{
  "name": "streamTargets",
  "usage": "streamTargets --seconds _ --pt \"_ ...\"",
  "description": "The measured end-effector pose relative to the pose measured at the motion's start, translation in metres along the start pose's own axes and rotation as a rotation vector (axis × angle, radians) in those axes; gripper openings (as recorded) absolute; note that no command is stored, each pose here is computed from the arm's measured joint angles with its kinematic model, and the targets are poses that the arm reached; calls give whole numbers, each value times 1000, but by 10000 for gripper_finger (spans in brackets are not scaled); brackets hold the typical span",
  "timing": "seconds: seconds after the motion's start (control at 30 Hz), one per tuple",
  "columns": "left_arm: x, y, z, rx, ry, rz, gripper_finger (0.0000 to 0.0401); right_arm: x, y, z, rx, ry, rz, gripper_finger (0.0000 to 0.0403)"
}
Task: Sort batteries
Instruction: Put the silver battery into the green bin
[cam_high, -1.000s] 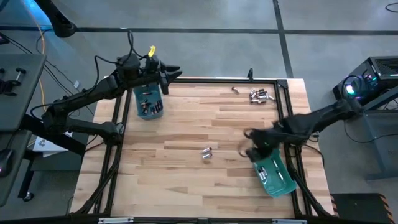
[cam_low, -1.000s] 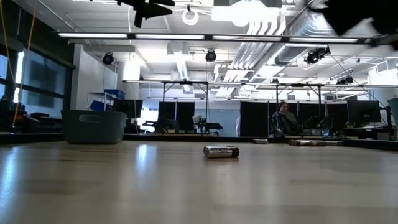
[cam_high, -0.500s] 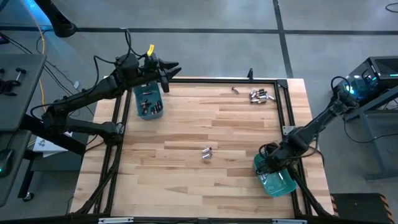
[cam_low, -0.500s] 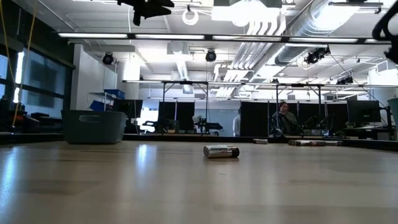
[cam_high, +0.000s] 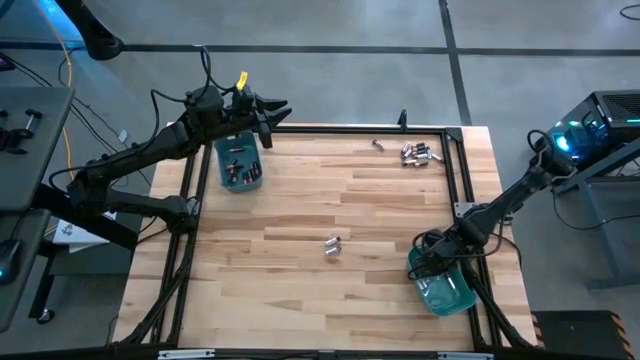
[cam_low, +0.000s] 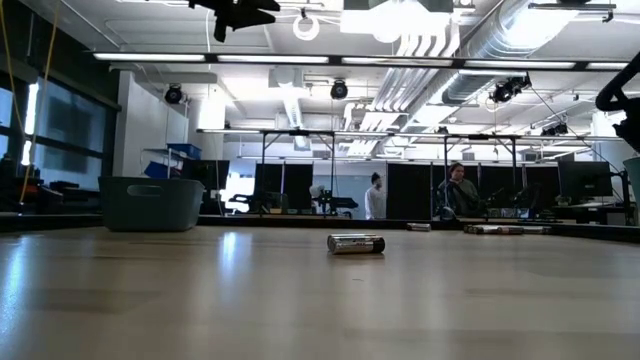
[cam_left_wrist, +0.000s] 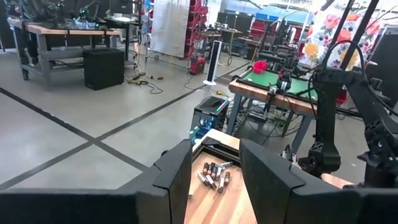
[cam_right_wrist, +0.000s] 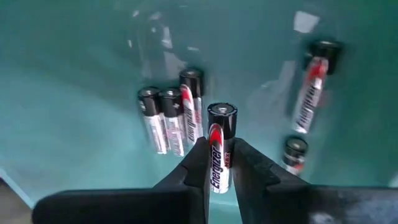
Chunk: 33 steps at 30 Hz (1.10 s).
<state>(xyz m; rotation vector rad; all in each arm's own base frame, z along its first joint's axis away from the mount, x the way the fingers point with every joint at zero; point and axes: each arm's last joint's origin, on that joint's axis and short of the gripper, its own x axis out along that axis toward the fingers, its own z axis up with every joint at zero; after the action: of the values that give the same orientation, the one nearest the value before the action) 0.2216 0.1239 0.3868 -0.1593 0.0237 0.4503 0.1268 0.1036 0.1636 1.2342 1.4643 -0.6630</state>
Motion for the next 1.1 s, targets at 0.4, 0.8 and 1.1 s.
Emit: streamTargets --seconds 0.4,0.8,1.1 --pt "0 0 0 -3 0 0 129 15 -2 5 4 -20 -52 75" --pt "0 0 0 -11 0 0 129 -24 13 -13 38 99 -29 117" --pt "0 0 0 -10 -5 -1 129 -108 49 -18 -82 -334 287 117"
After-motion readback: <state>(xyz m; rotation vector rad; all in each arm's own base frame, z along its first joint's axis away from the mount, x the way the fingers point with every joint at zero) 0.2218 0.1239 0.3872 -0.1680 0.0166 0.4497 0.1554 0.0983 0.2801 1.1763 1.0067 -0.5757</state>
